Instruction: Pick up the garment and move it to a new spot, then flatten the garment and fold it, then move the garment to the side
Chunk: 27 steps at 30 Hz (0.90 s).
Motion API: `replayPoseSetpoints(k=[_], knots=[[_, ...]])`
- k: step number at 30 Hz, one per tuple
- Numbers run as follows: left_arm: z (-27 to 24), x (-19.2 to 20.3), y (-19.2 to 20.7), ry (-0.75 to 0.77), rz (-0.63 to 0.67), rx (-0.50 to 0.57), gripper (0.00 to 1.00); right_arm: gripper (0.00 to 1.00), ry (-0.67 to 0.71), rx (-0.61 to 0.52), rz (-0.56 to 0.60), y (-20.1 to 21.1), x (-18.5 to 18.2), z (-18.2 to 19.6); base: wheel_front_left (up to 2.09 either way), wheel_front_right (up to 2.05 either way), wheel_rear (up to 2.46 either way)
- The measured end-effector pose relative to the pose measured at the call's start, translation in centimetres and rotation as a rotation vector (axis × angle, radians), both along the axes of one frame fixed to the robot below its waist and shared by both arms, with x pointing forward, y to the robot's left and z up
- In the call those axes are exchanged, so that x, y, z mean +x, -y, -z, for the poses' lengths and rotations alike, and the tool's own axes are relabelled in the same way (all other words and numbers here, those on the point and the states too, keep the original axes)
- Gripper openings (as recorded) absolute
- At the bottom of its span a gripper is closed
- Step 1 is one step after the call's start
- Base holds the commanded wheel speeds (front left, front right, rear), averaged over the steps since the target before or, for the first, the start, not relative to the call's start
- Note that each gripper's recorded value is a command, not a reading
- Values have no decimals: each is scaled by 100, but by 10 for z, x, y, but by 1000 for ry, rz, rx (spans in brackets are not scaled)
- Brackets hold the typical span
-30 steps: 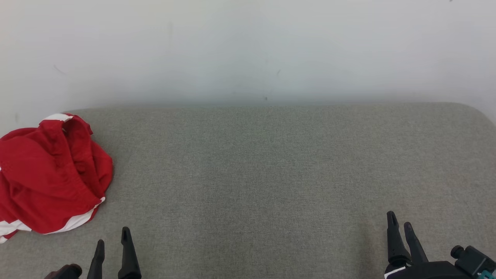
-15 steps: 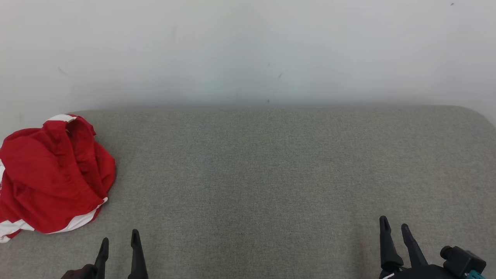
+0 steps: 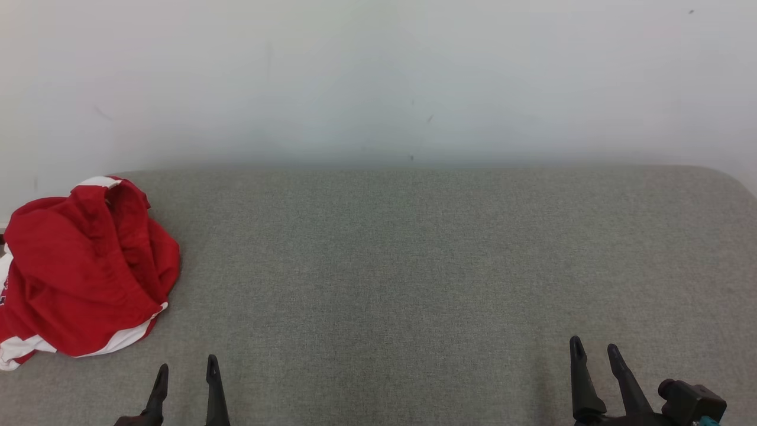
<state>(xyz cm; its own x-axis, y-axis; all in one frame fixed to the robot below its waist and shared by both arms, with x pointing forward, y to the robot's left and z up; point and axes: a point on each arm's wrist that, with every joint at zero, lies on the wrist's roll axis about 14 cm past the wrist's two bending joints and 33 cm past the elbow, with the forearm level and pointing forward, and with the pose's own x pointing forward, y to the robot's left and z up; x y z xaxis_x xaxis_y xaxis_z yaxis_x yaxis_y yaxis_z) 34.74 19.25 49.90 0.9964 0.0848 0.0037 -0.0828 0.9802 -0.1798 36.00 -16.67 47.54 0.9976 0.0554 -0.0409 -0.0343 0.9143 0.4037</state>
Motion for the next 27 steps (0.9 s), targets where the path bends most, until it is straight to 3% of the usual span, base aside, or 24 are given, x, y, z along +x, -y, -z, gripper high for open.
replayPoseSetpoints(k=[27], knots=[[1,-8,4,30,16,161,100,100,34,-194,-64,-12,-7,2,0,0,0]])
